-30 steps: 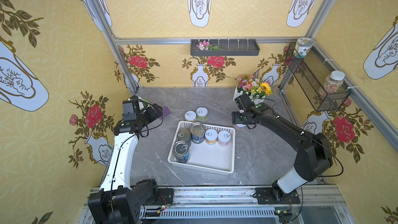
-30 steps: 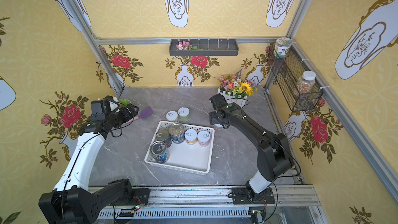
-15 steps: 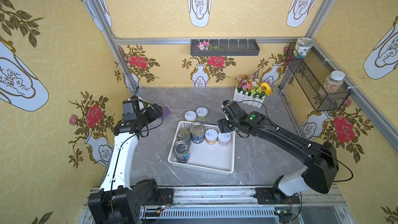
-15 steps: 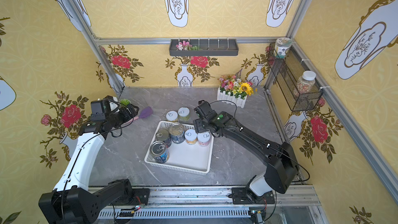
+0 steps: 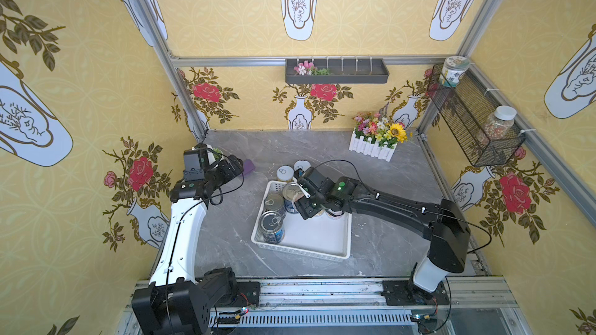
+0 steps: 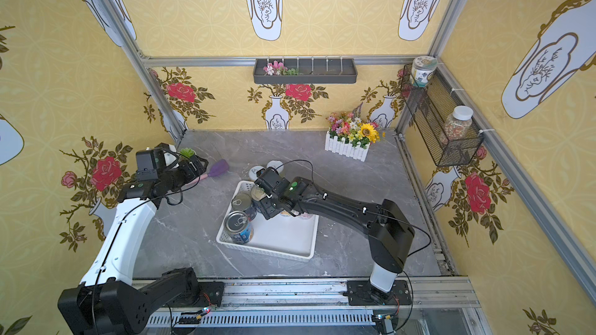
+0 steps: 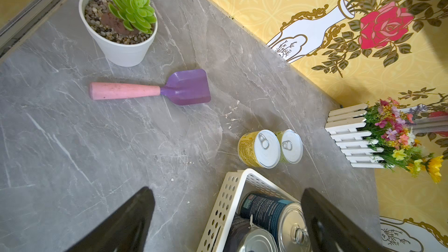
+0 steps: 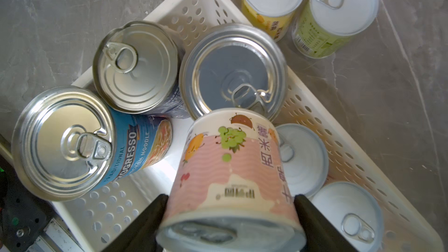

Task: Put the canned food in the basket
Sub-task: Place the canned food in the basket.

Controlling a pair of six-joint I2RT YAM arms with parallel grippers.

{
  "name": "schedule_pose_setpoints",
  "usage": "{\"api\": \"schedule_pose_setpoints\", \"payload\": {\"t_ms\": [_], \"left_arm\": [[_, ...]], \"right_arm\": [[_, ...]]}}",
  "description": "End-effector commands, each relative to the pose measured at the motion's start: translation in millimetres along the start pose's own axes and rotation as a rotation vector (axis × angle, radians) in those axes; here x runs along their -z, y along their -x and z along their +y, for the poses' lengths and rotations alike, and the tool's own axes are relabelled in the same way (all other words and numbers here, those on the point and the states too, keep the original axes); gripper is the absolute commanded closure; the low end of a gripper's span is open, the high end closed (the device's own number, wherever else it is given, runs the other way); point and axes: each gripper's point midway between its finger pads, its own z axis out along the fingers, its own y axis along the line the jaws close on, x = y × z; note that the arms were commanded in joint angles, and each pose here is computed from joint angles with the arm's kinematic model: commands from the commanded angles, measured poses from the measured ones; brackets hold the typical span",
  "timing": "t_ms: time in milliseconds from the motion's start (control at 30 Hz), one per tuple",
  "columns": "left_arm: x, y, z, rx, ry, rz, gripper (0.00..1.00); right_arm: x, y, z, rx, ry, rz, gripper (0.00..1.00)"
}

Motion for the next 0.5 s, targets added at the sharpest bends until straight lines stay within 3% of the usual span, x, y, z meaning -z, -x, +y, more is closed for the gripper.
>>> {"api": "schedule_pose_setpoints", "payload": {"t_ms": [0,300,467], "left_arm": [[-2,0,-1,-0.009,-0.005,0.001,0.00],[-1,0,-1,-0.008,-0.008,0.002,0.00],[-1,0,-1,-0.008,-0.006,0.002,0.00]], "right_arm": [[-8,11,22,0.036,0.055,-0.027,0.20],[-2,12,21,0.040,0.047,-0.040,0.21],[9,4,31,0.086,0.115,-0.005,0.20]]}}
